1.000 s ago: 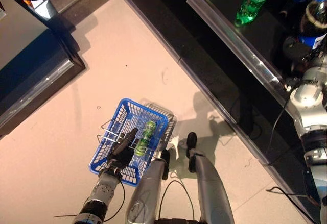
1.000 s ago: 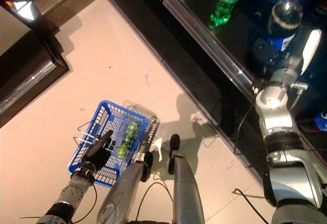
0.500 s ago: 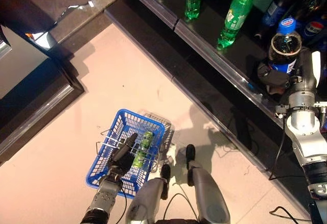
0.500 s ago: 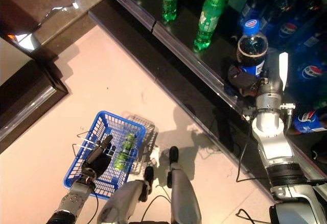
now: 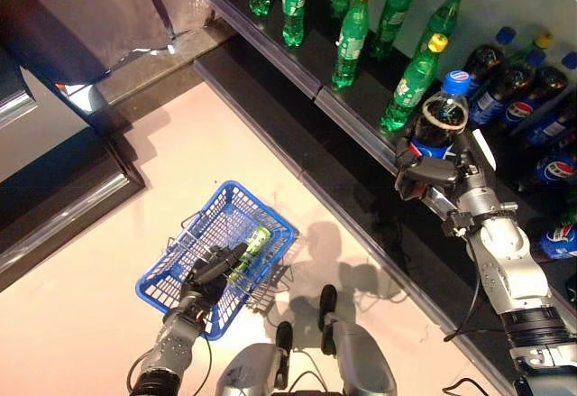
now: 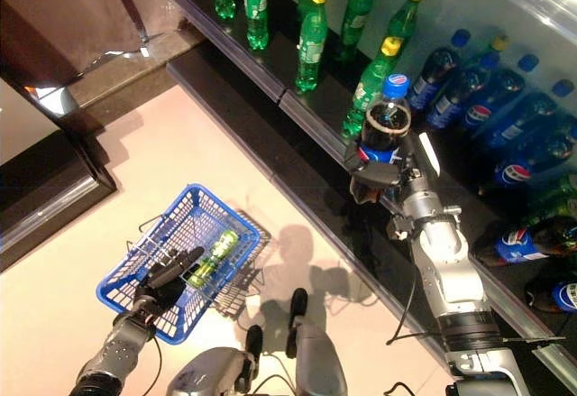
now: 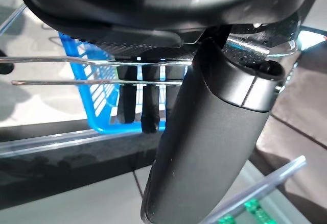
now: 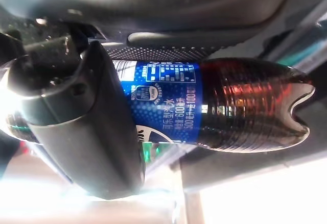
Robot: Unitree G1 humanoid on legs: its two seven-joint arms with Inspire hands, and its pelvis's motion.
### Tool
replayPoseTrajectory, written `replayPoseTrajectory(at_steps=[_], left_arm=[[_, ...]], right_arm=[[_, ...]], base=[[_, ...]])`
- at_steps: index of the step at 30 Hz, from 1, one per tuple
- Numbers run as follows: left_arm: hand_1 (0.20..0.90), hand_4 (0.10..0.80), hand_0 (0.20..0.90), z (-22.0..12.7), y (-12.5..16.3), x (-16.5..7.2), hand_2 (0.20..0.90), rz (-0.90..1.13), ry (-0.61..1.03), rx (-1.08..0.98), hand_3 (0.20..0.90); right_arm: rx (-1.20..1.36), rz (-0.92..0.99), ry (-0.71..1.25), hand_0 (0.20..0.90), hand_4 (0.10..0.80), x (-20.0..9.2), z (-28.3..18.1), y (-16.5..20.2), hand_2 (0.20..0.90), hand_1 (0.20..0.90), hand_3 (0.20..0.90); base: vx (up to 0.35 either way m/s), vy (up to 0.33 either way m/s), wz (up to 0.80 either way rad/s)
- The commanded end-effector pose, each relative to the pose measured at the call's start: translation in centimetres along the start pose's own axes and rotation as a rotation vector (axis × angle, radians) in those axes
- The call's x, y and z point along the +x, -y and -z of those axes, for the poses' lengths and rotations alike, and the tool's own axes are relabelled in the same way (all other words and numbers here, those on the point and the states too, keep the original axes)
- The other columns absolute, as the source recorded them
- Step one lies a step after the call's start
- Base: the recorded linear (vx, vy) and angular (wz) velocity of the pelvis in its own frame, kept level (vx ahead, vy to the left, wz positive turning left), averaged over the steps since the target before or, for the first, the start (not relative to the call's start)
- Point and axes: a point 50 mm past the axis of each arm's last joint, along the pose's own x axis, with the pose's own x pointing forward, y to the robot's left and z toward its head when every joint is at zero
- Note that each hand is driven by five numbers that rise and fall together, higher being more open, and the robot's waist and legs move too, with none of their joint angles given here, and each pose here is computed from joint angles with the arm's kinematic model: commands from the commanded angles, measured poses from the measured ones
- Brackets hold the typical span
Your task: Pick up the drink and place into the basket.
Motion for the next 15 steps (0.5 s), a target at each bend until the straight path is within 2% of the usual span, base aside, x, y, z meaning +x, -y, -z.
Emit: replayPoseTrajectory(at_steps=[1,8,15], left_arm=[[0.3,0.1,0.3,-5.5,3.5,-0.2,0.3,0.222,0.215,0.131,0.2],[0.3,0.1,0.3,-5.4,6.8,0.7,0.3,0.347,0.175,0.158,0.2],[0.3,0.1,0.3,-5.9,10.3,0.8,0.3,0.511,0.129,0.227,0.2]], right_arm=[[0.019,-0.047,0.286,0.3,0.1,0.1,-5.2,0.1,0.3,0.3,0.2],[0.06,-0.12,0.228,0.3,0.1,-0.6,-3.8,-0.4,0.3,0.3,0.2],[0.152,-0.285,0.122,0.3,0.1,-0.7,-2.0,-3.9,0.3,0.3,0.2]], base=[[-0.071,-0.059,0.42],[-0.022,-0.124,0.59],[0.03,-0.147,0.46]])
